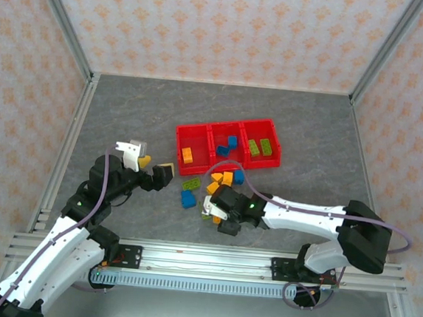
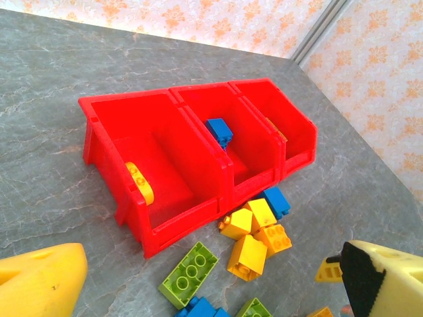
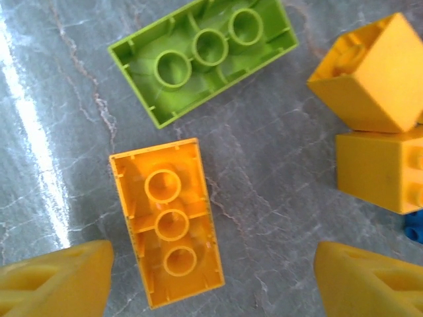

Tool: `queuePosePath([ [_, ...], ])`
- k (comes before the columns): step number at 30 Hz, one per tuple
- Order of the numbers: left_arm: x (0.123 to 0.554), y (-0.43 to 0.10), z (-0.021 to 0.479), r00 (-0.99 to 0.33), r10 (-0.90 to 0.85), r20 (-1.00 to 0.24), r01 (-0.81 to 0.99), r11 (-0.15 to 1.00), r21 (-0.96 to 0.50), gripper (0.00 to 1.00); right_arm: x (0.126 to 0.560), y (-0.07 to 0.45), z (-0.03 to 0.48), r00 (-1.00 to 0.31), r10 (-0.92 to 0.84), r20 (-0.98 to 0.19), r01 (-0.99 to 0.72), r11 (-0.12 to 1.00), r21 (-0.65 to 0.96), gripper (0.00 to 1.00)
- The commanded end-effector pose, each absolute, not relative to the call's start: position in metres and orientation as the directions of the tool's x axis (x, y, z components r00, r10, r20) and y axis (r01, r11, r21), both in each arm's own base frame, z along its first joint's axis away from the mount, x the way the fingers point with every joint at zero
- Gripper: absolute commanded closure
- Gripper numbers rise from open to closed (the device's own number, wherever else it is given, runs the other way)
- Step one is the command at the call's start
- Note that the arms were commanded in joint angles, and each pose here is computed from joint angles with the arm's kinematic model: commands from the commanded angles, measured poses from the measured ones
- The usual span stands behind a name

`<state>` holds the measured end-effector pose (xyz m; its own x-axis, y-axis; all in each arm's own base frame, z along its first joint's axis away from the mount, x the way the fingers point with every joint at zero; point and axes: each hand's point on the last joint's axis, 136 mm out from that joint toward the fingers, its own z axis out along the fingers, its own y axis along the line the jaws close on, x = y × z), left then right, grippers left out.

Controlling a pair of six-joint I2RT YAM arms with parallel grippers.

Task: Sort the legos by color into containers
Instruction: Pick up the lego from the bottom-center of the table.

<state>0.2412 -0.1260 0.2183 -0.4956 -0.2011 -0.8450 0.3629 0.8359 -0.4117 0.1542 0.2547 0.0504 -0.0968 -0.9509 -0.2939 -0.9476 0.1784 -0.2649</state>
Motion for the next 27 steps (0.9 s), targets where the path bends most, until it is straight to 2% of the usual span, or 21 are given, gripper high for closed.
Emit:
queuePosePath([
  [1, 0.237, -0.131, 0.226, -0.474, -0.187, -0.86, 0.406, 0.821, -0.403, 0.01, 0.153, 0.268, 0.057, -0.052, -0.94, -0.337, -0.953, 0.147, -0.263, 0.21],
  [8, 0.237, -0.132, 0.226, -0.475, -0.187, -0.86, 0.409, 0.819, -0.403, 0.01, 0.148, 0.267, 0.04, -0.048, -0.953, -0.299, -0.966, 0.121, -0.23, 0.25],
  [14, 0.234, -0.135, 0.229, -0.467, -0.187, -0.864, 0.431, 0.805, -0.407, 0.01, 0.155, 0.266, 0.035, -0.01, -0.963, -0.271, -0.957, 0.088, -0.278, 0.25],
  [20, 0.232, -0.137, 0.232, -0.461, -0.185, -0.868, 0.447, 0.796, -0.407, 0.01, 0.157, 0.262, 0.022, -0.027, -0.973, -0.227, -0.956, 0.092, -0.278, 0.25],
  [24, 0.231, -0.138, 0.233, -0.458, -0.187, -0.869, 0.455, 0.79, -0.41, 0.01, 0.158, 0.264, 0.018, -0.033, -0.971, -0.235, -0.958, 0.098, -0.271, 0.25],
  [27, 0.231, -0.139, 0.233, -0.46, -0.186, -0.868, 0.457, 0.789, -0.411, 0.01, 0.159, 0.267, 0.015, -0.041, -0.97, -0.24, -0.964, 0.101, -0.245, 0.29],
])
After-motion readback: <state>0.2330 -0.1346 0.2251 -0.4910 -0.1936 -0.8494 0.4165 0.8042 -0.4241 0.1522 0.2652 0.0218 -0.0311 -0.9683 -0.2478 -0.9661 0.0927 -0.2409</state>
